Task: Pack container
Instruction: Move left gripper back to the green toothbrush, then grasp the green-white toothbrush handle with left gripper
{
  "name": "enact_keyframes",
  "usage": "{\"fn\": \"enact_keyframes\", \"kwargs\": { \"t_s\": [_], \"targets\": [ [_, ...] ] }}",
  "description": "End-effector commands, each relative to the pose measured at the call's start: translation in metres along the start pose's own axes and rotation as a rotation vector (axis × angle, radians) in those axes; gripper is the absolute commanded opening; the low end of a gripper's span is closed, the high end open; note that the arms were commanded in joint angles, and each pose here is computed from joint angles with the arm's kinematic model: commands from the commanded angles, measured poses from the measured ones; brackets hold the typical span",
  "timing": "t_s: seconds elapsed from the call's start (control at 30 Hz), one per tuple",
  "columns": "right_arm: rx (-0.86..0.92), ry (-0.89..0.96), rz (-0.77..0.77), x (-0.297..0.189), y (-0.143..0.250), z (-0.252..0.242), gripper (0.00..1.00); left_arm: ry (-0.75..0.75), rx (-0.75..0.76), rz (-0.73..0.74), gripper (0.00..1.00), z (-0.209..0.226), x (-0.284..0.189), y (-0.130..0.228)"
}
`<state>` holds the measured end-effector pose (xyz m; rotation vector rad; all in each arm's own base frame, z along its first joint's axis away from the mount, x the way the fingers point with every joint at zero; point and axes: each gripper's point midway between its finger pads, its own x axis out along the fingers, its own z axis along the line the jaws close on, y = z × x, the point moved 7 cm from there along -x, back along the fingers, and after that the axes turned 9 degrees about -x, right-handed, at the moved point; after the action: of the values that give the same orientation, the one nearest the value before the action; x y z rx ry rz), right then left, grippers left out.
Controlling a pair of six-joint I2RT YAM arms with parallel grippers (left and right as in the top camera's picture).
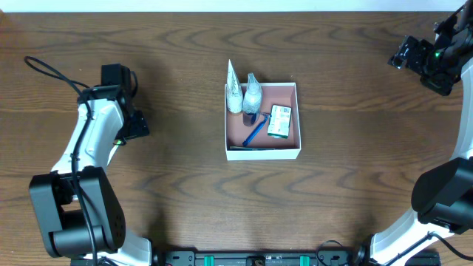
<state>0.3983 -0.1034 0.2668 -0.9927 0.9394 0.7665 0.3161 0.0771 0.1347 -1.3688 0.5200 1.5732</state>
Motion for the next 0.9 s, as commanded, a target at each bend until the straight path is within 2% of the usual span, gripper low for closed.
{"fn": "enact_keyframes", "kwargs": {
  "t_s": [0.0, 0.17, 0.4, 0.63, 0.87],
  "targets": [
    [0.012, -0.001, -0.018, -0.006, -0.002, -0.001, 0.99, 0.059, 0.130, 0.025, 0.98, 0.003, 0.008, -0.002],
    [0.012, -0.001, -0.017, -0.006, -0.002, -0.001, 0.99, 0.209, 0.226, 0.059, 0.98, 0.007, 0.013, -0.003],
    [0.012, -0.001, -0.018, -0.006, -0.002, -0.001, 0.99, 0.267, 0.152, 0.085, 0.98, 0.028, 0.021, -0.007],
    [0.013, -0.001, -0.018, -0.006, -0.002, -0.001, 0.99, 0.491, 0.216, 0.097, 0.98, 0.019, 0.026, -0.006],
    [0.012, -0.001, -0.018, -0.006, -0.002, -0.001, 0.99, 0.522, 0.223, 0.201, 0.98, 0.008, 0.052, 0.004]
  ]
}}
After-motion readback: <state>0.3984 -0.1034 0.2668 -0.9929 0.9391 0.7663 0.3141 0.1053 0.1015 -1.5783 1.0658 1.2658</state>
